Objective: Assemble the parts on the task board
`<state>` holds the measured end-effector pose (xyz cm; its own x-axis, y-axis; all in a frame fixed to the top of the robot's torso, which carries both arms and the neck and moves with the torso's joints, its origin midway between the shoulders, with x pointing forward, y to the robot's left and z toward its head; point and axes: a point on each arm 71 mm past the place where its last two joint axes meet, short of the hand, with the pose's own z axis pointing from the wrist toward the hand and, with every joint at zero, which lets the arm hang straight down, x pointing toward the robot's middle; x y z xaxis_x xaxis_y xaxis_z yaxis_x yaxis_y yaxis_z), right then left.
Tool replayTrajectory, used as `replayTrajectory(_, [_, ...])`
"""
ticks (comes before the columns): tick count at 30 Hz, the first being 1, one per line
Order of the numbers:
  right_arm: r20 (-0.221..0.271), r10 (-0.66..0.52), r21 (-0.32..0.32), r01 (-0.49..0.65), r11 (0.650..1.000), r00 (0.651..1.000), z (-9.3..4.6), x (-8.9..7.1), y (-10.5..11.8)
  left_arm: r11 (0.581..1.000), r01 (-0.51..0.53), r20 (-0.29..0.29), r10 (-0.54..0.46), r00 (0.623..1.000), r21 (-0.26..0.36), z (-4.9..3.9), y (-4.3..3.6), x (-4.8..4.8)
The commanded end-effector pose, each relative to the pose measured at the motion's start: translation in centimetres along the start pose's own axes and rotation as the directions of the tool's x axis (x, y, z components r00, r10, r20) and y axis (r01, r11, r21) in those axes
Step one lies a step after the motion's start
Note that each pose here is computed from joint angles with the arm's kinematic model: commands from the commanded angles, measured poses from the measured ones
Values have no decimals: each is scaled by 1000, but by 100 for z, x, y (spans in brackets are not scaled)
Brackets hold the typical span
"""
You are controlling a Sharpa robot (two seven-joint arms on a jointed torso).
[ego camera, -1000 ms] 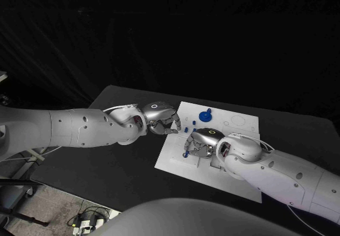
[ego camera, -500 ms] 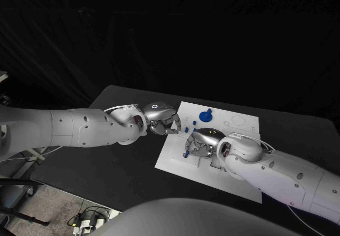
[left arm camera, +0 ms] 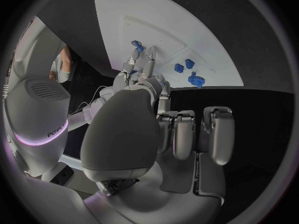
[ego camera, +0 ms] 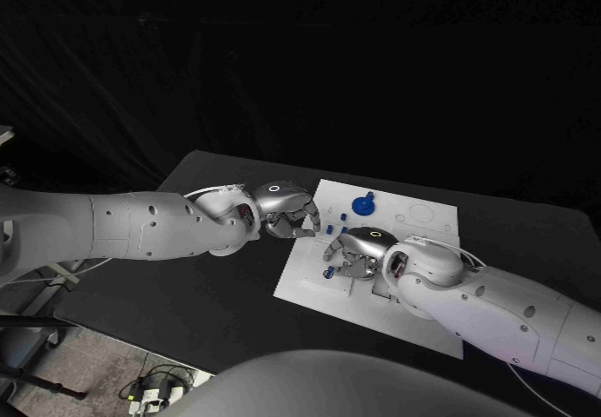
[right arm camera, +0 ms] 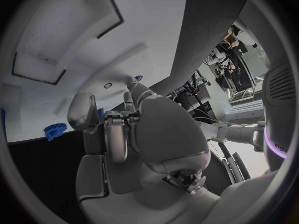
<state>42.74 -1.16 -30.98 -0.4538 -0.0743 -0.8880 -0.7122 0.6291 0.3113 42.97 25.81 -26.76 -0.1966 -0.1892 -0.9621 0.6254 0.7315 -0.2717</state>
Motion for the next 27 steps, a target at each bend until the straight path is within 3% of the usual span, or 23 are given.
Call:
replayTrajectory(1, [-46,-3,1,4,1000,999,-2,79,0,1000,11,-13,-11,1000,-3,8,-7,11])
replayTrajectory(27, [-71,25,-14,-26,1000,997,8,109,23,1000,14,-22,-14,1000,-5,11,-9,19])
